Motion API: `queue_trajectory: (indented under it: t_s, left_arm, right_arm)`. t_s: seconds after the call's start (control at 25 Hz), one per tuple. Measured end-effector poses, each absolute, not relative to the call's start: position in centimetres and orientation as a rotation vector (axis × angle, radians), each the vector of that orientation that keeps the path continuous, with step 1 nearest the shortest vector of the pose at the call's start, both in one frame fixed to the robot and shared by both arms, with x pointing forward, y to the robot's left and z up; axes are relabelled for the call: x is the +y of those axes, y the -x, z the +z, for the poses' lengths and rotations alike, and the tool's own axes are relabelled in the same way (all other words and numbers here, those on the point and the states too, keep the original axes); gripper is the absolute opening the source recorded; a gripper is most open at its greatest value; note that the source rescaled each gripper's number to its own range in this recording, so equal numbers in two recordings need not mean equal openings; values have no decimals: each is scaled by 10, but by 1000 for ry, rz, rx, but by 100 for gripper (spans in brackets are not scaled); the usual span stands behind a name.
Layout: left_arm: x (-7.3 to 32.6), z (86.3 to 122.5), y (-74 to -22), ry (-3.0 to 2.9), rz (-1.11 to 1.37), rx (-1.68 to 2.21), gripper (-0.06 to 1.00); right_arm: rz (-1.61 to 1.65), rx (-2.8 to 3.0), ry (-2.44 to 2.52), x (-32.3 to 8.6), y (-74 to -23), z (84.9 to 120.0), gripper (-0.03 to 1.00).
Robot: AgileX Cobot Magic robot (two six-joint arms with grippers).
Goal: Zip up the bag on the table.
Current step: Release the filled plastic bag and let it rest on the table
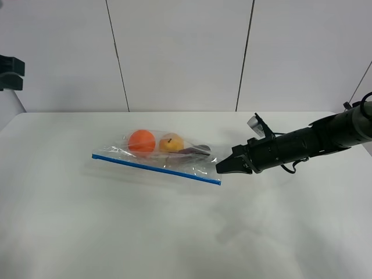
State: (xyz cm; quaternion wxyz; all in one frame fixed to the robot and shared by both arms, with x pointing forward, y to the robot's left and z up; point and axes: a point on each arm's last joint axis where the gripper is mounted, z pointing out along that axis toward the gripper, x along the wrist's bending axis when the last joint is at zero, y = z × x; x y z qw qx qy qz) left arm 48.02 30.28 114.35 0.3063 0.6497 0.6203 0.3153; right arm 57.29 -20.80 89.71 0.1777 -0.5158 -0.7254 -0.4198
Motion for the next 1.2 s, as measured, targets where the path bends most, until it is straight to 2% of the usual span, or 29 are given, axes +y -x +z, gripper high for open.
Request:
queue_trajectory:
  t_s: [0.24,0.44,0.64,0.84,1.2]
  left_arm:
    - [298,1153,-396,-1714,785,1627,50]
    - [295,1149,-304,-1581,898,1487,50]
    - [294,1119,-243,-1513,968,1402,50]
    - [293,1091,-219,-1475,974,1387,50]
    - [293,1069,-213,-1593,855,1511,50]
  right_arm:
    - [-1188,-2052,1459,-208,-573,897,0]
    - [-1188,-2052,1459,-208,-573,897,0]
    - [-1187,-2053,1461,-208,-573,897,0]
    - [-1187,-2053,1461,-208,-573,897,0]
    - [-1185,-2056,1458,-208,-573,897,0]
